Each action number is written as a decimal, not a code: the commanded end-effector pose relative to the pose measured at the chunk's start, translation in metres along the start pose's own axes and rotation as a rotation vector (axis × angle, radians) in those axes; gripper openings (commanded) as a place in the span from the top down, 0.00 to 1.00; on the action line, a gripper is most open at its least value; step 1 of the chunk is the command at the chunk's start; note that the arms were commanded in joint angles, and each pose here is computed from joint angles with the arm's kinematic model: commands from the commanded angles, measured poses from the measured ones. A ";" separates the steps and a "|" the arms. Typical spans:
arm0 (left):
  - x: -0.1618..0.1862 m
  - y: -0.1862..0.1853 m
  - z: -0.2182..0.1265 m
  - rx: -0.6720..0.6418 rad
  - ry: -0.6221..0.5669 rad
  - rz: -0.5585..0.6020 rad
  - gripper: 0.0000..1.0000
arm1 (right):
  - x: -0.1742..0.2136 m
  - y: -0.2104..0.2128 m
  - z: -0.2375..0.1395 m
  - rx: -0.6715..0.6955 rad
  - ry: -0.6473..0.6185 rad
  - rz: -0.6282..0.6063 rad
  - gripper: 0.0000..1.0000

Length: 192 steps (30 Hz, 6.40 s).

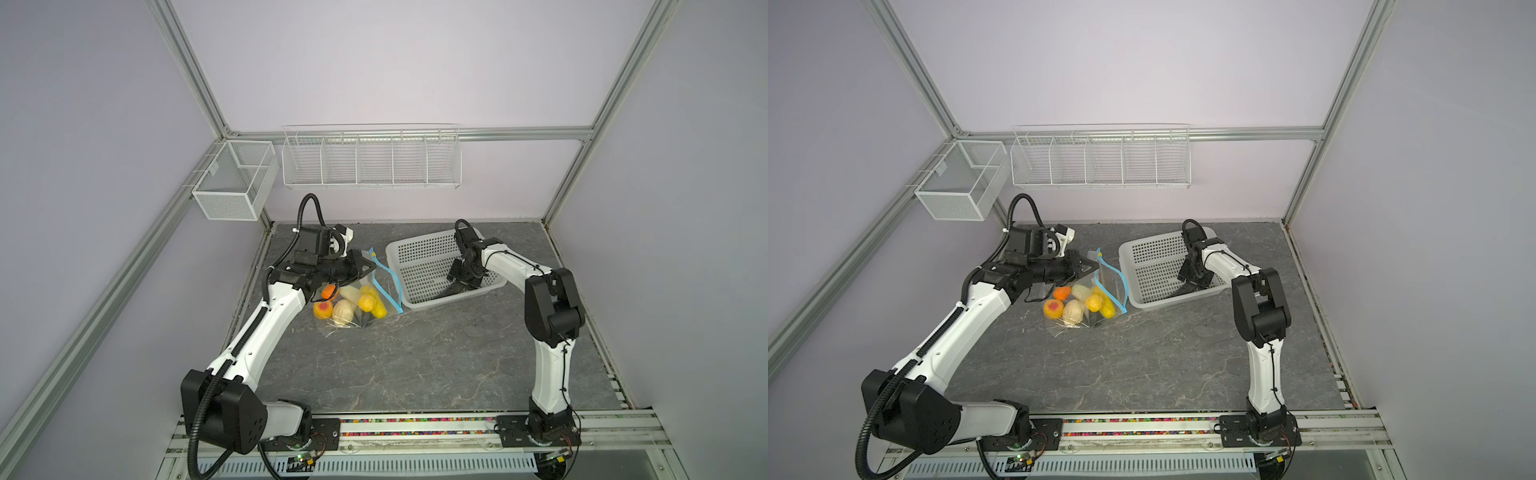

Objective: Place the food in the zip-top bag and seal the zipper
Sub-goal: 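Lower the right gripper and grasp the dark eggplant, then lift the dark eggplant out of the basket with the right gripper, then carry the dark eggplant into the bag mouth with the right gripper, then release the dark eggplant into the bag and withdraw the right gripper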

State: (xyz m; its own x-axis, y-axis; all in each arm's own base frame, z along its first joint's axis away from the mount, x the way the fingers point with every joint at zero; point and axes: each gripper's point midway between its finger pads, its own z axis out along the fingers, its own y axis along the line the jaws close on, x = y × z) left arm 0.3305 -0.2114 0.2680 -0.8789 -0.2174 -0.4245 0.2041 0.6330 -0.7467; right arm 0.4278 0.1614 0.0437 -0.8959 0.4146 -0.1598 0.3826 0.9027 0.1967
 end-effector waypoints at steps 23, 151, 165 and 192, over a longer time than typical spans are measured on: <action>0.001 -0.003 -0.004 0.007 -0.011 0.025 1.00 | -0.008 0.026 0.003 -0.124 0.021 0.019 0.70; -0.027 -0.011 -0.010 0.080 -0.161 -0.056 1.00 | 0.074 0.257 -0.256 -0.964 -1.126 -0.274 0.81; -0.031 -0.012 -0.013 0.084 -0.177 -0.061 1.00 | 0.105 0.256 -0.240 -0.991 -1.189 -0.314 0.82; -0.036 0.000 -0.017 0.087 -0.198 -0.090 1.00 | 0.111 0.244 -0.274 -1.032 -1.014 -0.568 0.19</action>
State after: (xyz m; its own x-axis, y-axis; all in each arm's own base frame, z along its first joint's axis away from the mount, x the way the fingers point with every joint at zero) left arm 0.3578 -0.1925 0.2833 -0.8073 -0.4122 -0.4223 0.1443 0.5559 -0.8186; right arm 0.3791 0.4031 0.2996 -0.2136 0.3592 -0.9085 -0.5202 0.7453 0.4171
